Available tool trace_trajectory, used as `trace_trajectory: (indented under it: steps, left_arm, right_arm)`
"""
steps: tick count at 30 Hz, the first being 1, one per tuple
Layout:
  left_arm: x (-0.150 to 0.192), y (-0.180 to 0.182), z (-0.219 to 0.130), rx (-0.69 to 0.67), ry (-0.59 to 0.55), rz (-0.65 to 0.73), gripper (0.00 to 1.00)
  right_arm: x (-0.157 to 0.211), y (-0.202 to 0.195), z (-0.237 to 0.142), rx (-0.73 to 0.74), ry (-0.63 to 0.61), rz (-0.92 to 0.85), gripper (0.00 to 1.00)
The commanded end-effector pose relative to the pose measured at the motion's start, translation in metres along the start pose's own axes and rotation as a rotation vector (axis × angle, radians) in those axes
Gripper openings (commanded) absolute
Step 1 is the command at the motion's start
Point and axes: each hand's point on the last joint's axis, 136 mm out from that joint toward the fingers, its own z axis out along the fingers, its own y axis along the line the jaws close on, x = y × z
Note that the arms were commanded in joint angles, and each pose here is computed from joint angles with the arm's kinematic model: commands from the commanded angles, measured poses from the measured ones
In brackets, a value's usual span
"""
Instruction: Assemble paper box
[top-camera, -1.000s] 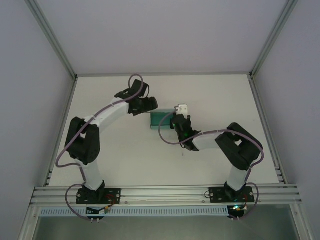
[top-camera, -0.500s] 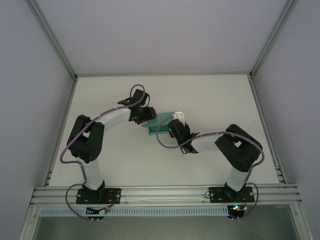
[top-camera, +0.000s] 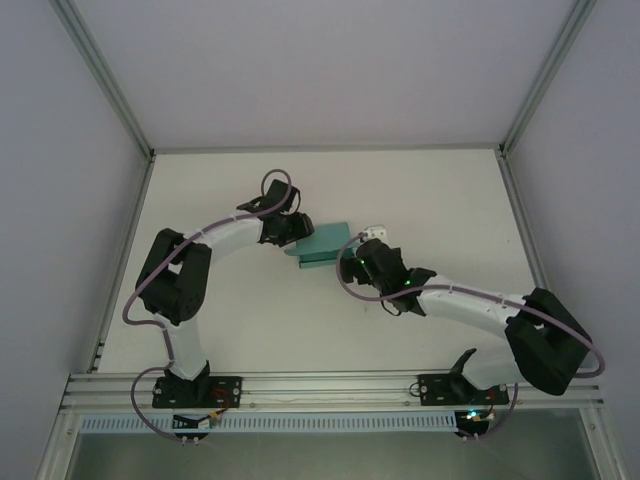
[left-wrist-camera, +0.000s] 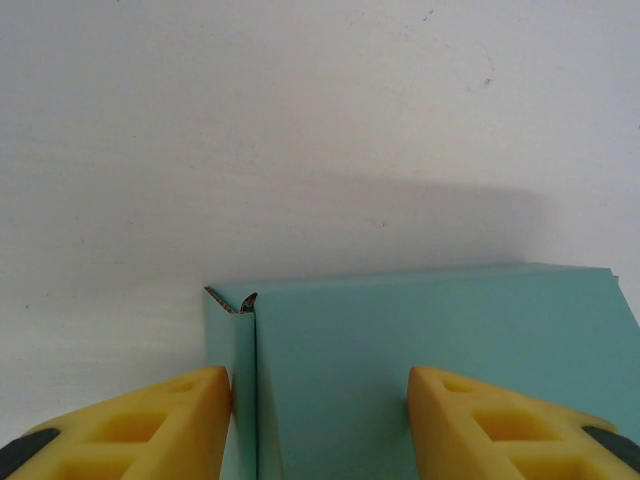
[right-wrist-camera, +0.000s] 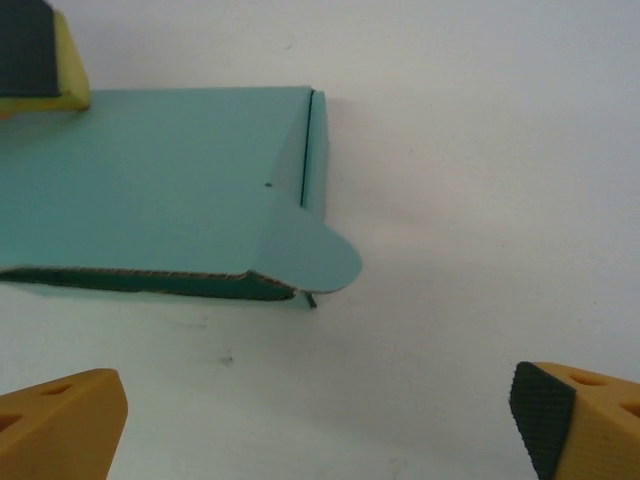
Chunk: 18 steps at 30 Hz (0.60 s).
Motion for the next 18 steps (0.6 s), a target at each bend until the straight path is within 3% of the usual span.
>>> trace_trajectory:
  steps: [1, 9, 13, 18]
  left_arm:
    - [0.026, 0.039, 0.017, -0.121, 0.071, 0.014, 0.48]
    - [0.039, 0.048, 0.026, -0.122, 0.090, 0.053, 0.47]
    - [0.039, 0.044, 0.029, -0.089, 0.076, 0.061, 0.47]
    - [0.041, 0.050, 0.033, -0.094, 0.063, 0.064, 0.45]
  right_arm:
    - [-0.007, 0.008, -0.009, -0.028, 0.044, -0.047, 1.00]
    - [-0.050, 0.022, -0.022, -0.124, 0.004, 0.026, 1.00]
    - [-0.060, 0.013, 0.003, -0.175, 0.038, 0.113, 1.00]
    - [-0.073, -0.028, 0.031, -0.073, 0.020, 0.246, 1.00]
